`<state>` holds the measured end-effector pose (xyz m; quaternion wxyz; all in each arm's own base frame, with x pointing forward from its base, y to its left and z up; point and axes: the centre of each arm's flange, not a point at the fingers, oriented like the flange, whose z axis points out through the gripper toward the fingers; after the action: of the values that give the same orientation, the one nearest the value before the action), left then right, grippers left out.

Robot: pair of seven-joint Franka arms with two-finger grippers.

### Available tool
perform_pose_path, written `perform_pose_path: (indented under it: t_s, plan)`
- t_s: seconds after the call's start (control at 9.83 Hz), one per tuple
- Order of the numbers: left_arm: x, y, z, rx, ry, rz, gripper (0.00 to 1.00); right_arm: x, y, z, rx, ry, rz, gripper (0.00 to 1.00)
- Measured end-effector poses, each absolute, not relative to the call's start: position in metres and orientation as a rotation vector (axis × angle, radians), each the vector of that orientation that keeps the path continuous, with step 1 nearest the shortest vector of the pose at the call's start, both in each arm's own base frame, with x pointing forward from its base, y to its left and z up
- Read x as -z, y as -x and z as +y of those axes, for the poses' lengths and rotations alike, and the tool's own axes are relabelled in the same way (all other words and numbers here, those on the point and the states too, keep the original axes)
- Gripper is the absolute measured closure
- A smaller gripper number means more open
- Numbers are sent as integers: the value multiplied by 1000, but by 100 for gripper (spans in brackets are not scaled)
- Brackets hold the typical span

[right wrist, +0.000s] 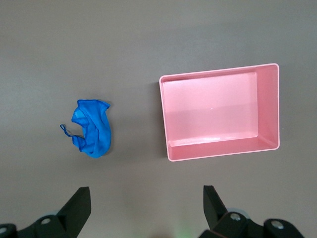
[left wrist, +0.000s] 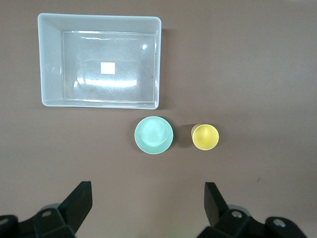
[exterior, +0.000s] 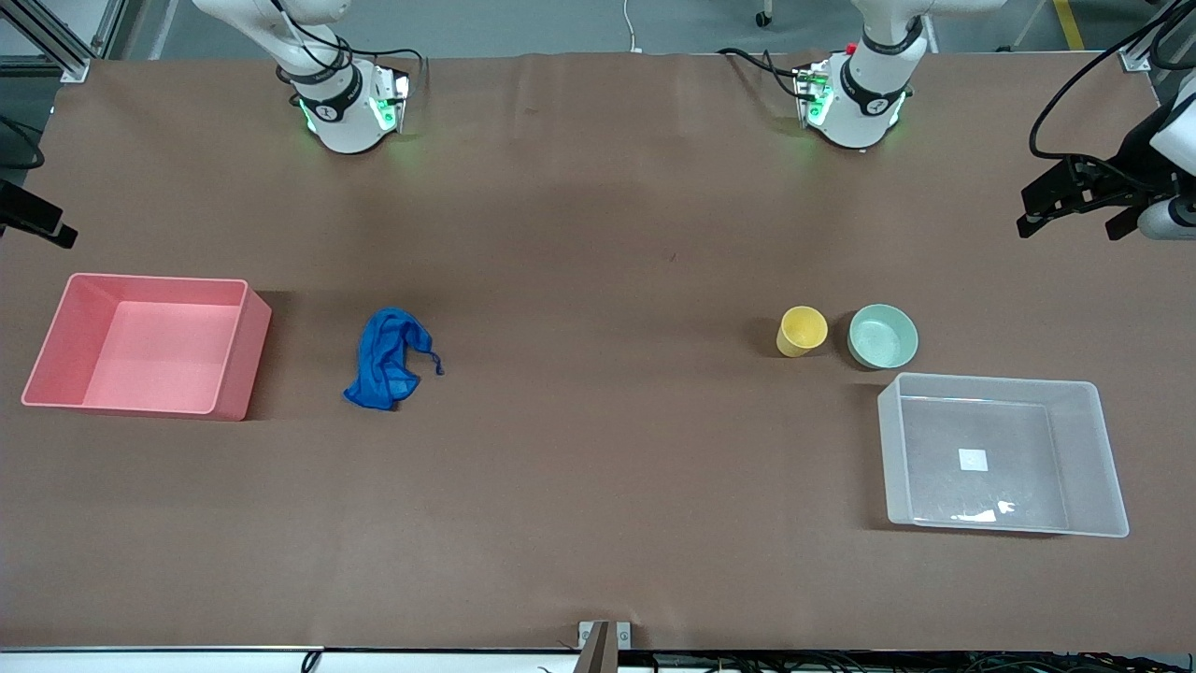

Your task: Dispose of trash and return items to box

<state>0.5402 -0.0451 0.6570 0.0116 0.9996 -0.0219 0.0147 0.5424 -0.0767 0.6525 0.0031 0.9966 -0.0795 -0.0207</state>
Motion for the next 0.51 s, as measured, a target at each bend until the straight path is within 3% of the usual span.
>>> perform_pose_path:
  t_s: [0.51]
  plan:
    - [-657,-540,-46,-46,-3117,-72,0,-652,-542,-77,65,-3125,-249,0]
